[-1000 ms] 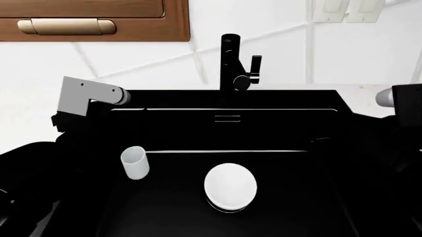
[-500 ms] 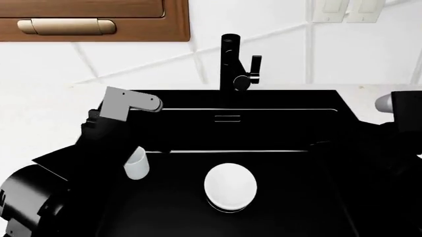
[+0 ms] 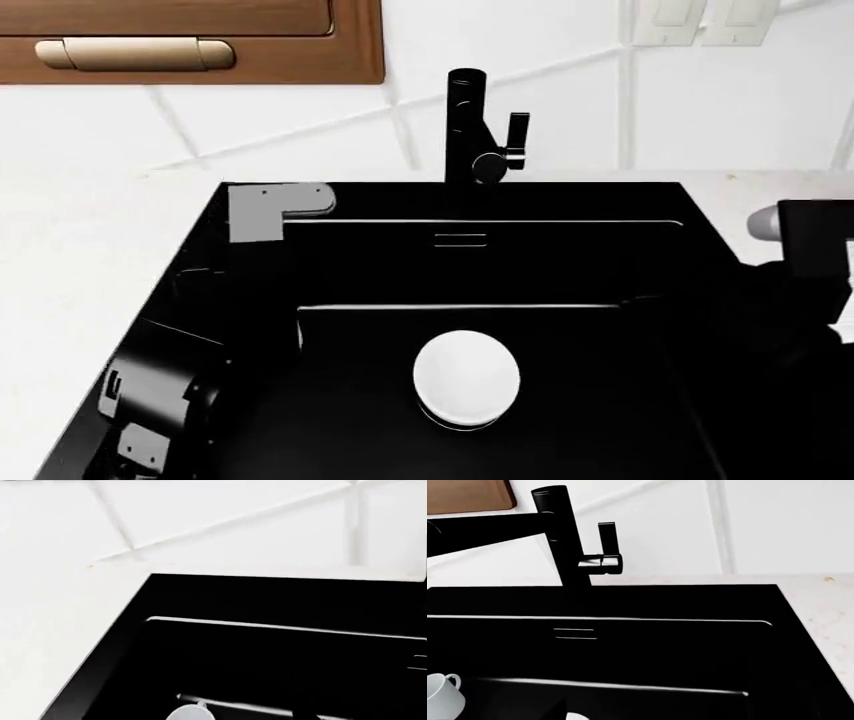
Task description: Pick the cup and bowl from the sink and place them on the counter for drying.
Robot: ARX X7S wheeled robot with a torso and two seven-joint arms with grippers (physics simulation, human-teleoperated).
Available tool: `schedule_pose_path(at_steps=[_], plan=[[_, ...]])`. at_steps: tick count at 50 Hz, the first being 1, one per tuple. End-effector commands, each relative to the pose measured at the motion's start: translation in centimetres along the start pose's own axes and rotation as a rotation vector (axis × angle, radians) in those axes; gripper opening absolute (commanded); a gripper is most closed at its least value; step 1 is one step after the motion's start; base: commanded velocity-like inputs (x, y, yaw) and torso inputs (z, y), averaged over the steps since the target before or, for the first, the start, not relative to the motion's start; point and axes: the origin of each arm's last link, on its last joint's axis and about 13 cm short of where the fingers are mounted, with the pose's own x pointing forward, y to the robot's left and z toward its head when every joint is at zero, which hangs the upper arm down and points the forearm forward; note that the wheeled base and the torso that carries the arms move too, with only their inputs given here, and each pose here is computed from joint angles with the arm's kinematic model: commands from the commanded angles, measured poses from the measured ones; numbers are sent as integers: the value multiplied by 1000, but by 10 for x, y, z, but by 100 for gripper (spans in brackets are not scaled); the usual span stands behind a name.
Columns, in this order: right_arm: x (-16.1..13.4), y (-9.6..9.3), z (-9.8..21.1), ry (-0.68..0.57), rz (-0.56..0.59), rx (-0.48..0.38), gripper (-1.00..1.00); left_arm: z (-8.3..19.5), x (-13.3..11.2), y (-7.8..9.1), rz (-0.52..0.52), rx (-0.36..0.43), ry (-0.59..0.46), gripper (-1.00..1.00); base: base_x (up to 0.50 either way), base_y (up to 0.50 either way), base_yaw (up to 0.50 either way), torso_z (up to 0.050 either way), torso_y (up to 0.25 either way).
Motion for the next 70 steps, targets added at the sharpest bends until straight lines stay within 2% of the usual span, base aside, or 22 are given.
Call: schedule_pose_path(at_steps=[1,6,9,10,13,14,15,16,19,22,25,27,29,30,31,37,44,49,56,59,64,70], plan=[[2,0,-6,5,2,12,100,-12,-1,-18,74,-14,41,100,0,0,0,0,0],[3,-1,-11,8,2,24,100,-14,2,-22,99,-25,65,100,0,0,0,0,0],[2,-3,-14,10,0,33,100,-19,7,-24,169,-22,77,100,0,0,0,0,0],[2,-3,-14,9,0,35,100,-21,7,-25,139,-68,128,100,0,0,0,0,0],[1,-2,-12,4,0,34,100,-27,10,-27,181,-35,124,100,0,0,0,0,0],[1,-2,-13,5,0,34,100,-30,10,-28,172,-64,162,100,0,0,0,0,0],[1,-3,-15,8,-3,36,100,-31,12,-29,214,-17,108,100,0,0,0,0,0],[1,-3,-15,8,-5,37,100,-31,12,-30,229,2,124,100,0,0,0,0,0],[0,-2,-14,3,-4,39,100,-38,14,-33,204,0,141,100,0,0,0,0,0],[0,-2,-15,4,-4,39,100,-43,18,-36,171,-30,216,100,0,0,0,0,0],[1,-2,-18,8,-3,45,100,-44,26,-37,181,-22,207,100,0,0,0,0,0],[2,-2,-19,10,-1,47,100,-44,30,-38,217,26,172,100,0,0,0,0,0],[4,-2,-22,17,2,51,100,-51,31,-41,163,41,158,100,0,0,0,0,0],[4,-2,-23,18,3,53,100,-52,32,-41,157,39,166,100,0,0,0,0,0],[4,-2,-23,20,3,53,100,-54,34,-41,131,-1,236,100,0,0,0,0,0],[5,-2,-23,23,4,54,100,-61,51,-41,172,-35,227,100,0,0,0,0,0],[7,-1,-28,28,13,66,100,-65,66,-40,209,-73,265,100,0,0,0,0,0],[8,0,-28,29,18,67,100,-71,76,-37,254,-67,241,100,0,0,0,0,0],[9,1,-30,31,26,70,100,-77,87,-36,229,-100,256,100,0,0,0,0,1],[9,1,-30,31,27,72,100,-79,91,-28,229,-93,234,100,0,0,0,0,0],[10,1,-33,34,31,80,100,-82,92,-22,221,-99,253,100,0,0,0,0,0],[12,1,-31,34,31,78,100,-81,94,-18,297,-112,255,100,0,0,0,0,0]])
